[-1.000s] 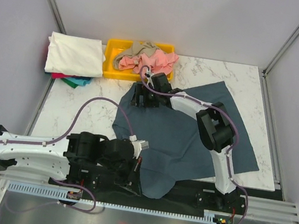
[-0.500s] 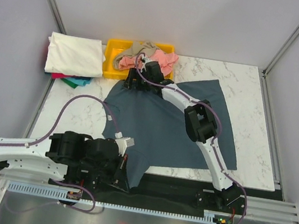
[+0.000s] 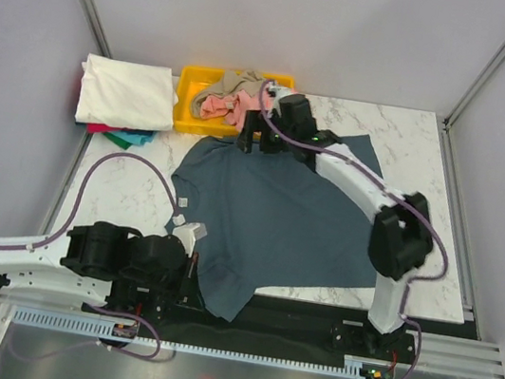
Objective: Fold and stack the t-shirts
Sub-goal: Flatten the tshirt out, then fold the tshirt
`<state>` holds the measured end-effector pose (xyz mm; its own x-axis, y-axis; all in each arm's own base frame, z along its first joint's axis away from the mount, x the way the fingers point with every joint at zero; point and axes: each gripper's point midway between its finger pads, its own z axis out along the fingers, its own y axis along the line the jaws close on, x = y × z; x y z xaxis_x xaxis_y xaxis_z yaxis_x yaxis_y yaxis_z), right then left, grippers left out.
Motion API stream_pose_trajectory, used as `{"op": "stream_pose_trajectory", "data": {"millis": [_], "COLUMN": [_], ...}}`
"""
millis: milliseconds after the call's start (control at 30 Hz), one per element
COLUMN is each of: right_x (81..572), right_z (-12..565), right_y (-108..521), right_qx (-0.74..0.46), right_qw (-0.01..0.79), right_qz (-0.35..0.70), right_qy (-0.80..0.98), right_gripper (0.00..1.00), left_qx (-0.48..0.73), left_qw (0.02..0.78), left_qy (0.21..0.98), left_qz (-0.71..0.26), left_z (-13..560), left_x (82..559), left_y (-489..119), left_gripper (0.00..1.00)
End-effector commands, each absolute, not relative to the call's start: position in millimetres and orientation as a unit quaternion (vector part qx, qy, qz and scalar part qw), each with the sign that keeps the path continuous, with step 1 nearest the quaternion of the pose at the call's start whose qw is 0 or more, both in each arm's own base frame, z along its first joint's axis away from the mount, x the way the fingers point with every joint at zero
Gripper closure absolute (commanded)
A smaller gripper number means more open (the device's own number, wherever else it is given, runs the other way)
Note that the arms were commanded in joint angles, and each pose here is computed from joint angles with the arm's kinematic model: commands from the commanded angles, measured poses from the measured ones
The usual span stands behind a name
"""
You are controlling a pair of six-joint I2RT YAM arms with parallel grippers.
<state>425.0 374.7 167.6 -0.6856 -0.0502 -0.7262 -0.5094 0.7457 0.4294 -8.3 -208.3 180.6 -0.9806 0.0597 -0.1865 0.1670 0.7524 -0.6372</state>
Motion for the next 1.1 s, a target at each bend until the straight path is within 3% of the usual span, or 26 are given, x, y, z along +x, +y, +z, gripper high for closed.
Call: {"op": "stream_pose_trajectory", "data": {"millis": [0, 67, 133, 167, 233, 467, 667, 800, 867, 900, 1067], "right_x": [425.2, 413.2, 364.3, 331.0, 301.4, 228.6, 181.0, 171.7, 171.6, 168.3, 172.6], "right_z": [215.0, 189.0, 144.8, 110.0, 103.9, 55.8, 38.7, 23.5, 19.4, 14.2, 11.0], "right_y": [229.9, 138.9, 49.8, 23.9, -12.1, -50.9, -76.2, -62.4, -58.4, -56.7, -54.1], "right_qx": [0.038, 0.158, 0.274, 0.308, 0.36, 0.501, 0.59, 0.617, 0.638, 0.638, 0.635], "right_qw": [0.442, 0.413, 0.361, 0.322, 0.327, 0.24, 0.229, 0.226, 0.228, 0.225, 0.24], "right_qz": [0.157, 0.113, 0.065, 0.032, -0.007, -0.044, -0.079, -0.035, -0.021, -0.02, -0.003], "right_qy": [0.882, 0.89, 0.889, 0.895, 0.874, 0.83, 0.77, 0.753, 0.735, 0.736, 0.734], "right_gripper": [0.02, 0.02, 0.02, 0.02, 0.02, 0.02, 0.06, 0.14, 0.24, 0.34, 0.56], "left_qx": [0.055, 0.057, 0.067, 0.077, 0.089, 0.123, 0.138, 0.147, 0.149, 0.146, 0.141], "left_qw": [0.128, 0.143, 0.156, 0.163, 0.173, 0.197, 0.193, 0.19, 0.191, 0.192, 0.192], "left_qy": [0.939, 0.942, 0.946, 0.943, 0.941, 0.924, 0.918, 0.914, 0.914, 0.914, 0.913], "left_qz": [-0.315, -0.298, -0.276, -0.278, -0.278, -0.305, -0.319, -0.326, -0.326, -0.326, -0.331], "left_z": [168.2, 162.8, 155.8, 155.9, 152.7, 153.6, 150.1, 150.0, 149.8, 149.6, 149.0], "left_x": [11.3, 17.8, 23.8, 26.1, 29.4, 37.0, 36.9, 36.0, 36.6, 38.0, 39.9], "left_y": [-202.4, -203.4, -205.9, -210.2, -215.9, -227.8, -233.4, -235.8, -235.5, -234.6, -232.3], "left_gripper": [0.98, 0.98, 0.98, 0.98, 0.98, 0.98, 0.98, 0.98, 0.98, 0.98, 0.98]}}
